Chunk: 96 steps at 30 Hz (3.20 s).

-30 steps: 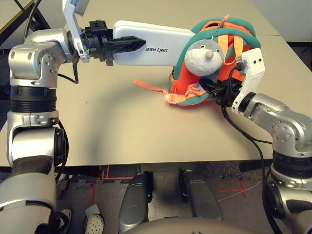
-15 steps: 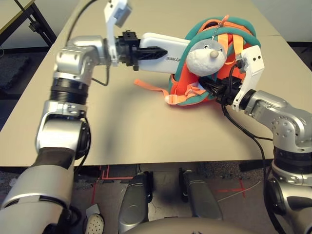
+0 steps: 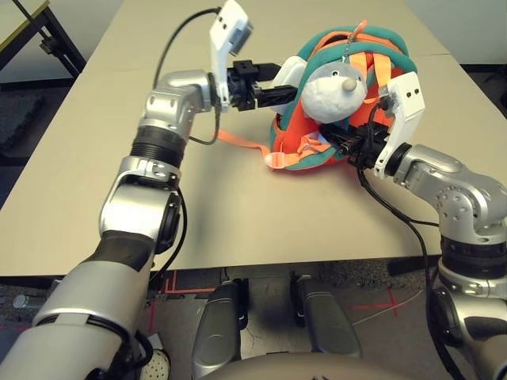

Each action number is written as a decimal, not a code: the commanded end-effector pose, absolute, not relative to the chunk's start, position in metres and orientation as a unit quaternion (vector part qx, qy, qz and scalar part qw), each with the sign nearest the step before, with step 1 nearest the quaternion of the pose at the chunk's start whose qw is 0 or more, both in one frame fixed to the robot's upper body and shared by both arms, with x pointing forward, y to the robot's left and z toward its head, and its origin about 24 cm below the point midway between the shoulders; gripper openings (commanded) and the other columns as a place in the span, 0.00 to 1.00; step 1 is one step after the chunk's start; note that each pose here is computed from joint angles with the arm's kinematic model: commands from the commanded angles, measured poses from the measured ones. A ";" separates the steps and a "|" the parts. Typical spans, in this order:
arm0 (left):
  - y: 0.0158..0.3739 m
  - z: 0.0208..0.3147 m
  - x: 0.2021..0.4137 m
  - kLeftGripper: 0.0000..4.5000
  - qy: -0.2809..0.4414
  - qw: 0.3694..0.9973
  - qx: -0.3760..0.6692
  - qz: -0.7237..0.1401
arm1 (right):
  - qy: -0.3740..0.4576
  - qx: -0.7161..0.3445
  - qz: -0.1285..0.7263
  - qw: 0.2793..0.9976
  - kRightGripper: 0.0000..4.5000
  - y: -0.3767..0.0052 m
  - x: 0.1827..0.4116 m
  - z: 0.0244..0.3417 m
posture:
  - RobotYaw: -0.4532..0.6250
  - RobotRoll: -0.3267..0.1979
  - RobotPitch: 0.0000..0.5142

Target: Put the pencil case into the backpack and zip it.

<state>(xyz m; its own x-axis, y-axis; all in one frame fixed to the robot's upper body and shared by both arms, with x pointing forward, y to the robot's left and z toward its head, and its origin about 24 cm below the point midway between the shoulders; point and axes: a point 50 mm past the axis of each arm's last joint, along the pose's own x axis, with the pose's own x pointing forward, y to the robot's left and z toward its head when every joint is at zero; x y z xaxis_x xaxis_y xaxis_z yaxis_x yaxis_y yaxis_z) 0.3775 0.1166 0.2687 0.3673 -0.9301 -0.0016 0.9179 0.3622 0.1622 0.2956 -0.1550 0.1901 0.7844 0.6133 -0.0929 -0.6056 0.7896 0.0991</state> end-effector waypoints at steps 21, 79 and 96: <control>0.145 0.254 0.356 0.00 -0.010 0.848 0.041 -0.528 | 0.076 0.027 0.337 0.938 0.09 -0.150 0.297 0.180 | 0.32 0.62 0.35; 0.085 0.272 0.341 1.00 -0.034 0.773 0.088 -0.627 | 0.067 0.034 0.321 0.944 0.09 -0.147 0.302 0.173 | 0.30 0.62 0.29; 0.072 0.265 0.347 0.61 -0.035 0.768 0.082 -0.634 | 0.065 0.035 0.317 0.946 0.09 -0.147 0.302 0.171 | 0.29 0.62 0.28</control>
<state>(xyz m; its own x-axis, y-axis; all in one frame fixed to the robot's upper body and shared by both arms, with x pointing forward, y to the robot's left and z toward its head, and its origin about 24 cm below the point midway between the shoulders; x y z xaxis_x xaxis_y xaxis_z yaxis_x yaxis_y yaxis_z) 0.3466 0.0737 0.2665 0.1944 -0.9806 -0.0265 0.9677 0.1873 0.1687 0.3024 -0.1501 0.1804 0.8019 0.5940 -0.0648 -0.5883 0.8038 0.0882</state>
